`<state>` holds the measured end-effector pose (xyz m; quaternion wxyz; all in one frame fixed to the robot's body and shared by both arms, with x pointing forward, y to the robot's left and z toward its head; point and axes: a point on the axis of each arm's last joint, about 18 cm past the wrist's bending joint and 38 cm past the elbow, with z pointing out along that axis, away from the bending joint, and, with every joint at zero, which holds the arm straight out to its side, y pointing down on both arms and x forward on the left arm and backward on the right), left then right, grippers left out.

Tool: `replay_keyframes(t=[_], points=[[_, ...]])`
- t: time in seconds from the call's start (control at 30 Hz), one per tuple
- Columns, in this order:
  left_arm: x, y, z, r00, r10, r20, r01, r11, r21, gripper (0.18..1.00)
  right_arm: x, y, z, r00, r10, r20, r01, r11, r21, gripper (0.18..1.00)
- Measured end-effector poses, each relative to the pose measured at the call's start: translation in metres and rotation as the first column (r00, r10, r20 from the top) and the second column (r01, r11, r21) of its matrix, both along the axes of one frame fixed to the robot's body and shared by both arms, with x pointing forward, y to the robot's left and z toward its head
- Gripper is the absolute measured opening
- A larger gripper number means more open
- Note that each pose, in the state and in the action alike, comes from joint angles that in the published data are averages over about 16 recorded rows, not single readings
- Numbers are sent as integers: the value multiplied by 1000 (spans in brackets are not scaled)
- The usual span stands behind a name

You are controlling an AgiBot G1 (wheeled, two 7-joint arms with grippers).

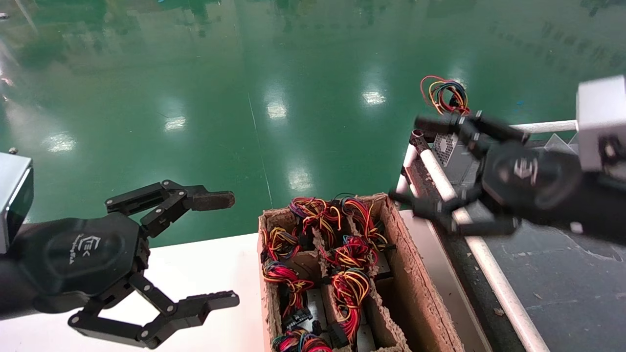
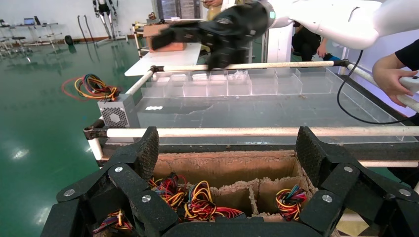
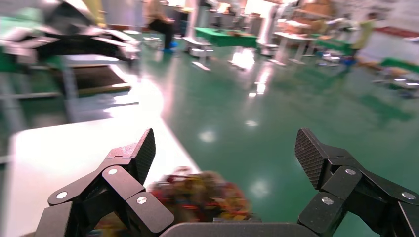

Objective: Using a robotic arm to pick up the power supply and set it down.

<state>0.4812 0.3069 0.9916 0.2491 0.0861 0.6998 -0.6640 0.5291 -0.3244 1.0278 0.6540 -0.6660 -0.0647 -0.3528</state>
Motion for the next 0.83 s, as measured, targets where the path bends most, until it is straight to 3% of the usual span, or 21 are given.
replay_keyframes(t=[0.4, 0.83], points=[[0, 0, 0, 1000, 0, 0, 0, 1000, 0, 1001, -56, 23, -37, 973, 190, -132, -201, 977, -76, 1001], [0, 0, 0, 1000, 1, 0, -1, 1000, -1, 1001, -63, 26, -41, 966, 212, -148, -226, 971, -83, 1001]])
